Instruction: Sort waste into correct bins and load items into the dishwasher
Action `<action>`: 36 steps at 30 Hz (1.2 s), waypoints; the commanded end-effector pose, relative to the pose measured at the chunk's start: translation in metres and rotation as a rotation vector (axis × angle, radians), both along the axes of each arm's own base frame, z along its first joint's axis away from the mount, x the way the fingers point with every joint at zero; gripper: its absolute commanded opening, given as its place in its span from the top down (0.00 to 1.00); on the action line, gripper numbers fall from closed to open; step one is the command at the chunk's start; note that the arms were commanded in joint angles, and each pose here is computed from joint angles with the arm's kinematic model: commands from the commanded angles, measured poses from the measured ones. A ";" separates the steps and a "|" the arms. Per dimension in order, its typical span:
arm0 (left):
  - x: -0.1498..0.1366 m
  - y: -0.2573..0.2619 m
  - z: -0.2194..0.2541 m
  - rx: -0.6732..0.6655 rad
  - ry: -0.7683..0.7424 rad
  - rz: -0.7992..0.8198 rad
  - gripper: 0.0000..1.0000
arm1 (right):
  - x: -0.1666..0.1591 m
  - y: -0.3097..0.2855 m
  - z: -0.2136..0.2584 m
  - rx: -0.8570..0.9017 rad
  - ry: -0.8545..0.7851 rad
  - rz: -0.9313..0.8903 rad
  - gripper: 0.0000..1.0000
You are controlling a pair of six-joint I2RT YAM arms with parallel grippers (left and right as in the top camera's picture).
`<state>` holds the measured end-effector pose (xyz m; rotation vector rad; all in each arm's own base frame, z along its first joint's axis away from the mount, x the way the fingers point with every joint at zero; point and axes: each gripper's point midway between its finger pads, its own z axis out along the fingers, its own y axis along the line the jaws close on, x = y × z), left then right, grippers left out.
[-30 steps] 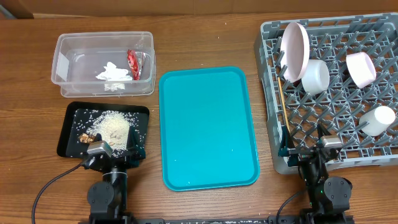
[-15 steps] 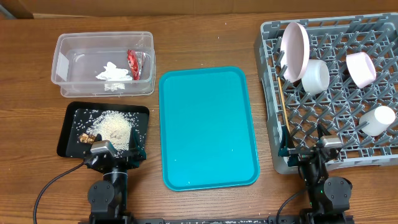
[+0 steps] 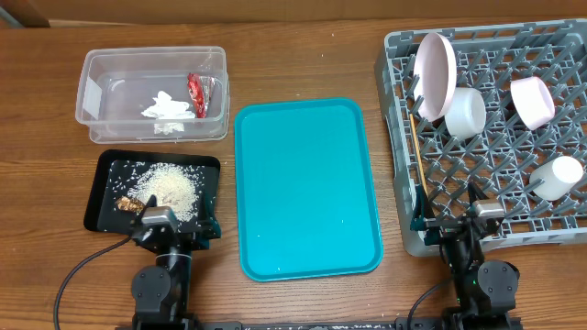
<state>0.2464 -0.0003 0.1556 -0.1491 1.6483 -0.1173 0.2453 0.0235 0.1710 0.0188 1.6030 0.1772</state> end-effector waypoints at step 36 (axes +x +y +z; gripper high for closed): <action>-0.002 -0.026 0.002 0.193 -0.026 -0.161 0.00 | 0.000 0.000 -0.001 -0.003 -0.006 0.002 0.00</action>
